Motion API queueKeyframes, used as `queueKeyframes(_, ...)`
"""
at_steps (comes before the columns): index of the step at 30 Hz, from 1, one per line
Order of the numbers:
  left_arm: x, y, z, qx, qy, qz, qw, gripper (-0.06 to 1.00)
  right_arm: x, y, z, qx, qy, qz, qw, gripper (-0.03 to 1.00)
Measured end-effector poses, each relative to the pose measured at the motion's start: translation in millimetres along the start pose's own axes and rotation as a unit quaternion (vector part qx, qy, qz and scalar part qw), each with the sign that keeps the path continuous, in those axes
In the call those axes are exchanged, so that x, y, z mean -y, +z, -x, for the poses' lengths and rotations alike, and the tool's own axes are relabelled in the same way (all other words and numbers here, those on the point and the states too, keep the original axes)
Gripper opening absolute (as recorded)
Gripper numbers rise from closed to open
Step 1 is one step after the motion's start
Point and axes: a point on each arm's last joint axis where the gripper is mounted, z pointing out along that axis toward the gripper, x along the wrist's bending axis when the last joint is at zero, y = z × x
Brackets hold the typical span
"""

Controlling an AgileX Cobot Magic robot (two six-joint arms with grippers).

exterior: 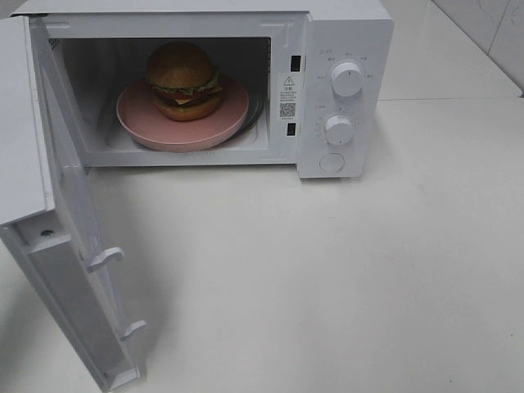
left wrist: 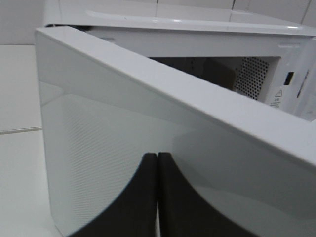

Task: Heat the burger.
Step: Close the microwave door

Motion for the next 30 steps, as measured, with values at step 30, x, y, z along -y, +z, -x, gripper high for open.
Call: queueKeyframes(30, 7, 89, 55, 0.102, -0.038, -0.016, 0.994, 0.00, 0, 0, 0, 0.000, 0.000, 0.000, 1.000, 0.76)
